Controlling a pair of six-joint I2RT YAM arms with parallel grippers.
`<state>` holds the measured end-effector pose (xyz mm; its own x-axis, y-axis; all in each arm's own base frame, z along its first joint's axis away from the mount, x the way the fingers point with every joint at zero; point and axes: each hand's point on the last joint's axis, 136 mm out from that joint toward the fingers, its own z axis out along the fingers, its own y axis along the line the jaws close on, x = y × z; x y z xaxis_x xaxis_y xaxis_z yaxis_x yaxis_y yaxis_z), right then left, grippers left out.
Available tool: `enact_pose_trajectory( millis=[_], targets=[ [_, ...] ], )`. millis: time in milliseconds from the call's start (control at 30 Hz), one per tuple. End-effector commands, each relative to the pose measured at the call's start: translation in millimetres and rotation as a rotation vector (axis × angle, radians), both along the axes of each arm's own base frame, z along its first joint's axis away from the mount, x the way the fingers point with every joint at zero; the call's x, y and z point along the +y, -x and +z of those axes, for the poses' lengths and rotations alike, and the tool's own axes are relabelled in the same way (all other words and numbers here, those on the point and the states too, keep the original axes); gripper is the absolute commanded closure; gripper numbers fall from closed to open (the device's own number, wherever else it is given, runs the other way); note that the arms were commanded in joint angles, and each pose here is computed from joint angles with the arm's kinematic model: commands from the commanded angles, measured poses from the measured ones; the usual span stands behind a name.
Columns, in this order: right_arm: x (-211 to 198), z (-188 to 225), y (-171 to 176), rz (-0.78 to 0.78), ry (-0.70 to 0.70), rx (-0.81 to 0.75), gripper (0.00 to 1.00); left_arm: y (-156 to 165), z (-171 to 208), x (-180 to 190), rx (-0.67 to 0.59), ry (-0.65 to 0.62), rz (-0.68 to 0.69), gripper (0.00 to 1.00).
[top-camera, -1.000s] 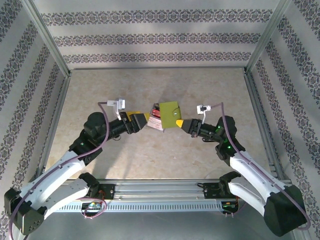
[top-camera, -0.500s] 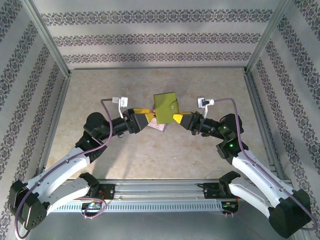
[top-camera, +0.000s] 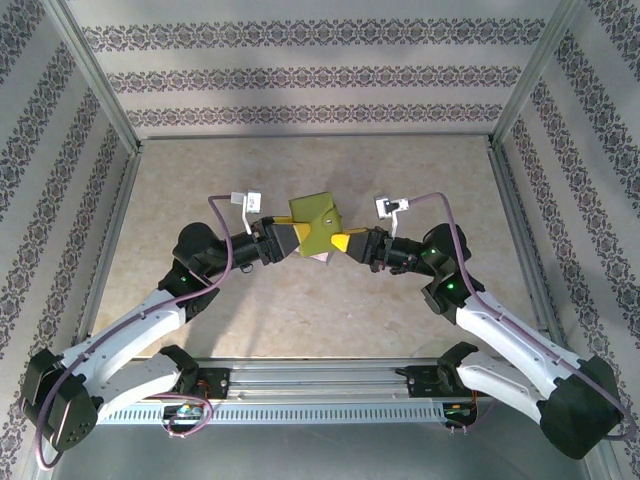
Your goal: Take the credit cards out of the card holder
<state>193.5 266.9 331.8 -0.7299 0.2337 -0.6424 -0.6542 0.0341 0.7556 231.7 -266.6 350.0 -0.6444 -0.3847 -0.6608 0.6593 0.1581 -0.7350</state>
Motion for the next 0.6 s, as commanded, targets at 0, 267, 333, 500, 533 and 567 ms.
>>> enact_pose_trajectory(
  millis=[0, 267, 333, 500, 533, 567],
  targets=[
    [0, 27, 3, -0.007, -0.051, -0.087, 0.96, 6, 15, -1, -0.06, 0.019, -0.014, 0.45],
    [-1, 6, -7, -0.054, -0.007, -0.035, 0.76, -3, -4, 2, -0.018, -0.068, 0.045, 0.87],
    [-6, -2, -12, -0.084, 0.019, -0.011, 0.67, -6, -12, 4, 0.005, -0.104, 0.071, 0.9],
    [-31, -30, -26, -0.211, 0.166, 0.075, 0.55, -15, -44, 18, 0.066, -0.264, 0.175, 1.0],
    [-37, -36, -28, -0.24, 0.207, 0.091, 0.55, -16, -51, 21, 0.077, -0.3, 0.196, 1.0],
    [-43, -43, -29, -0.276, 0.262, 0.106, 0.55, -17, -58, 25, 0.088, -0.339, 0.215, 1.0]
  ],
)
